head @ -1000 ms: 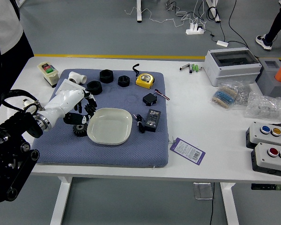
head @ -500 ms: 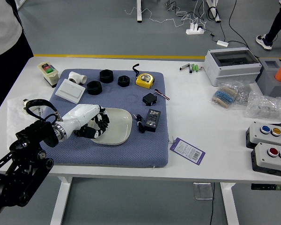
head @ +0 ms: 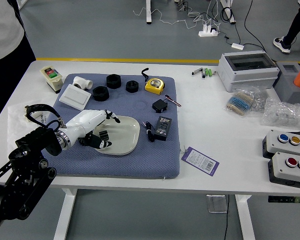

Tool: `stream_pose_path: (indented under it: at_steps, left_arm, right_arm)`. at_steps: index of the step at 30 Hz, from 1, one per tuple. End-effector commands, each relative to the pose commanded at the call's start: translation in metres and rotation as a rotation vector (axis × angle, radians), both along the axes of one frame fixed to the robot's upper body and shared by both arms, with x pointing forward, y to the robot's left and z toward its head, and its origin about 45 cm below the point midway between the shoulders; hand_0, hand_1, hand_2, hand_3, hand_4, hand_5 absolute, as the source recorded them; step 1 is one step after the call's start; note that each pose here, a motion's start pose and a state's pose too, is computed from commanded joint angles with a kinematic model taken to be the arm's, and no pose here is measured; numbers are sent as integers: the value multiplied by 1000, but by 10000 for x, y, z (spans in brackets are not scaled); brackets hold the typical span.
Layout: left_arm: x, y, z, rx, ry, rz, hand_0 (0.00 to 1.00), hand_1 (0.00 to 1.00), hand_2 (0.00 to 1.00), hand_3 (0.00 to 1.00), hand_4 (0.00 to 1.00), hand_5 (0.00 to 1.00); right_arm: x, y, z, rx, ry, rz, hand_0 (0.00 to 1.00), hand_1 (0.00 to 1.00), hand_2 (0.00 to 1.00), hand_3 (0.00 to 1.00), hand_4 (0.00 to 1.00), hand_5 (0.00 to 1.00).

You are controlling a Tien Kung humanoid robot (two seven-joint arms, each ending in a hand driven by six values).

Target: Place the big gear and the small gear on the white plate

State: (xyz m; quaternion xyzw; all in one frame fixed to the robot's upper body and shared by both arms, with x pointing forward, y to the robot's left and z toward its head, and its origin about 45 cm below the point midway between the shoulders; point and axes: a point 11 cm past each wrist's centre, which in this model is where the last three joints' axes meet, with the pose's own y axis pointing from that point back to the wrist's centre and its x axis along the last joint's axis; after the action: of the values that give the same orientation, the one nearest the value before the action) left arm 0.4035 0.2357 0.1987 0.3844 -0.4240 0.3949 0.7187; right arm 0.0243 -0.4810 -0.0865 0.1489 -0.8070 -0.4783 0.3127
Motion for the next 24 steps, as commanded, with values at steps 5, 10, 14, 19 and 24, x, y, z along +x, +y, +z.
stream_pose_path:
  at_steps: [5, 10, 14, 19, 24]
  left_arm:
    - [26, 165, 98, -14, -14, 49, 702, 827, 869, 769, 856, 40]
    - [97, 532, 203, -26, 0, 137, 684, 782, 794, 652, 769, 2]
    - [123, 706, 204, 9, 51, 153, 707, 804, 799, 703, 779, 2]
    - [122, 747, 138, 62, 97, 137, 707, 804, 799, 703, 779, 2]
    - [105, 700, 84, 107, 136, 102, 766, 853, 859, 800, 829, 2]
  right_arm:
    - [-1, 1, -1, 1, 1, 1, 668, 686, 736, 560, 784, 676]
    - [15, 2, 0, 2, -3, 2, 667, 686, 736, 560, 784, 676]
    - [17, 3, 0, 3, -4, 2, 667, 686, 736, 559, 783, 676]
    - [16, 11, -4, 5, -2, 4, 667, 686, 736, 559, 783, 676]
    - [13, 15, -7, 7, 0, 6, 667, 685, 736, 560, 784, 676]
